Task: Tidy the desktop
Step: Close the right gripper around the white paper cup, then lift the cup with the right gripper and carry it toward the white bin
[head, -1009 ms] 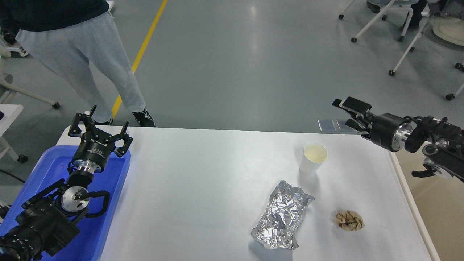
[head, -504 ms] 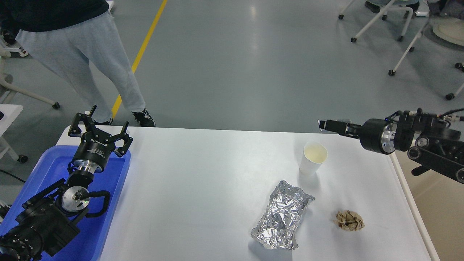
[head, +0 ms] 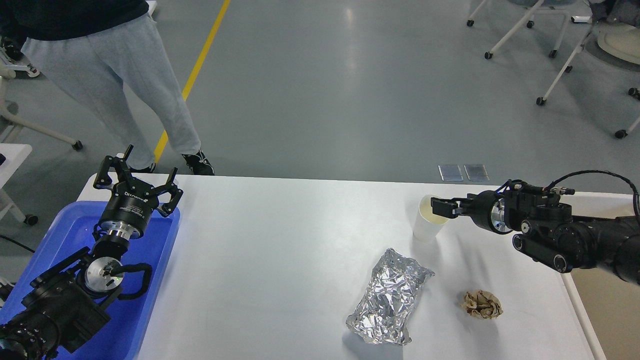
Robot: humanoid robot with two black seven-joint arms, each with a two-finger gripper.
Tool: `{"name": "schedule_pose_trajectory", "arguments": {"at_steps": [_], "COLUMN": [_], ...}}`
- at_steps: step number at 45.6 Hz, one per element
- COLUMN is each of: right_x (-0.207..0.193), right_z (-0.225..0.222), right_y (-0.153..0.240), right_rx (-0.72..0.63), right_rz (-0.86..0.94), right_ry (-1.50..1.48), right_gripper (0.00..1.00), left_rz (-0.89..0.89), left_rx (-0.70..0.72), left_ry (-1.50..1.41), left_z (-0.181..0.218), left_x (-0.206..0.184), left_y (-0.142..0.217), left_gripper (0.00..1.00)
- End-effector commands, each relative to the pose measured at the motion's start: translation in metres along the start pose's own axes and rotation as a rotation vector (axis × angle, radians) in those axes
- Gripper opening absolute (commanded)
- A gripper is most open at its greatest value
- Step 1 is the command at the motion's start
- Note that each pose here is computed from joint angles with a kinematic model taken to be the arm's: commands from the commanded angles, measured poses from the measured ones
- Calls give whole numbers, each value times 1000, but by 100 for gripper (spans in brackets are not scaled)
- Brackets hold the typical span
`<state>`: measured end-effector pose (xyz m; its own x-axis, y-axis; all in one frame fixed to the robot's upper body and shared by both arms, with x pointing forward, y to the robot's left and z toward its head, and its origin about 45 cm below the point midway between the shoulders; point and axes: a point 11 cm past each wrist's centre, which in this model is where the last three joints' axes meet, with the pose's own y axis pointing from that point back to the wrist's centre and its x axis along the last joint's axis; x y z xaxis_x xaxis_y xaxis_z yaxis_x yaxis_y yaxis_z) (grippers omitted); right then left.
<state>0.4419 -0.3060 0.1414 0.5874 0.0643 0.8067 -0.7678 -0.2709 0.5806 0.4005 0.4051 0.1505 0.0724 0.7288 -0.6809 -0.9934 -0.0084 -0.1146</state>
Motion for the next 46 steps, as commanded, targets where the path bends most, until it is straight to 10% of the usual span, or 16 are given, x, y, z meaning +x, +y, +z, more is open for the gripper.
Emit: {"name": "schedule_pose_trajectory", "arguments": {"at_steps": [1,18,27,35,46], "right_x": [-13,-18,-23,-31,-22], "right_z": [-5,-9,-7,-7,-11], "right_y": [-9,-14,-14,-12,-13], "right_rx": [-1,-6,2,19,47], "right_rz": [-5,4,-8,-43,-31], "right_ry": [7,12,38,81,92], "right_gripper": [100,96,58,2,0], "left_rz": [-1,1,1,0,0], "left_rx": [0,0,0,0,0], "left_ry": [1,0,0,-1,-1], "left_z": [0,0,0,0,0], "left_x": [0,0,0,0,0], "left_y": [0,0,0,0,0], "left_gripper": [100,100,100,100,100]}}
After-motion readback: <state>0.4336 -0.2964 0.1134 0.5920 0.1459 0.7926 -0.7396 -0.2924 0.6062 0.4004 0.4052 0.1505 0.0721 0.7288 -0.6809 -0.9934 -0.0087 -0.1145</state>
